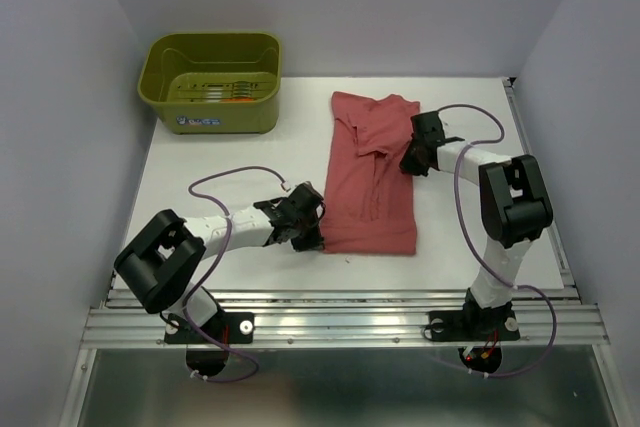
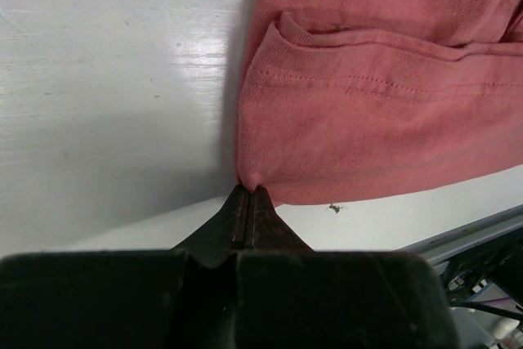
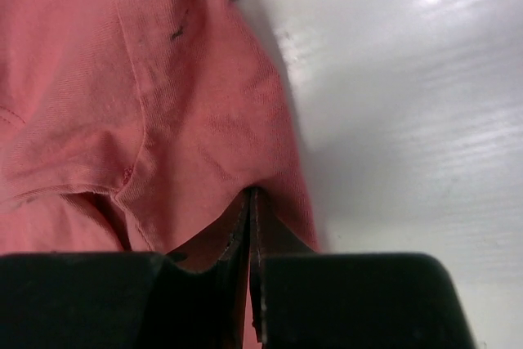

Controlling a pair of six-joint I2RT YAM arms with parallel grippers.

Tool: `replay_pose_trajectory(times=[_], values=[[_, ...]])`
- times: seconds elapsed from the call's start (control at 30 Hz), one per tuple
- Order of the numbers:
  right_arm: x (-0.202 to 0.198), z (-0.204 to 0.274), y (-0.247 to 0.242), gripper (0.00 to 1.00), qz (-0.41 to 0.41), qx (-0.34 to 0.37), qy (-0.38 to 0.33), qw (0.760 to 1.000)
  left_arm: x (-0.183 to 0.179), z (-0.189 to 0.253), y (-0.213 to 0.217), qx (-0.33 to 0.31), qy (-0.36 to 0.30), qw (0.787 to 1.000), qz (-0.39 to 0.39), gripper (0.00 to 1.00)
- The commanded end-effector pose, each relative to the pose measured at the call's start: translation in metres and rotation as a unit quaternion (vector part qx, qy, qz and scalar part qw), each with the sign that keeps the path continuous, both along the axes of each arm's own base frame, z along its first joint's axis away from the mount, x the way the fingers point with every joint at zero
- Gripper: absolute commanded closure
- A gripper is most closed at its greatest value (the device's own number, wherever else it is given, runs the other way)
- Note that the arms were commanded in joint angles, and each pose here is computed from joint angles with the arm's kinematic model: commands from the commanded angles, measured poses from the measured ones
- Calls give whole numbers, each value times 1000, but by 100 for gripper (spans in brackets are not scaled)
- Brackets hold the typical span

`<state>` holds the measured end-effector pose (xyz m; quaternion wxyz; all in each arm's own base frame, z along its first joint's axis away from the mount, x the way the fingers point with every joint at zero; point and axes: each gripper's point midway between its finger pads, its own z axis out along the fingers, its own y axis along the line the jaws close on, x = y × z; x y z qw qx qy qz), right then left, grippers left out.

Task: Roll the t-shirts
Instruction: Roll the T-shirt to the center of the board.

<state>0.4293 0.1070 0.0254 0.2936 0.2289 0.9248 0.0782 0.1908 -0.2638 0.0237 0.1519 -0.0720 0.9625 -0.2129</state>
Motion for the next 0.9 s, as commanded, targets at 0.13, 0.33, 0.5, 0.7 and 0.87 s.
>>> replay_pose_trajectory(times=[0.13,0.33,0.5,0.7,0.87], values=[[21,-39,-2,94,7,-25,29,999,21,2,-12,-8,-18,999,26,100],[31,-36,0,95,15,-27,32,999,45,7,-14,25,-42,998,30,100],[25,24,2,88,21,-8,-24,999,45,11,-9,25,-47,998,33,100],[-8,95,-6,74,32,-3,-85,996,36,11,-2,23,-44,998,31,100],[-59,94,-1,67,53,34,-72,995,31,11,3,19,-44,998,29,100]])
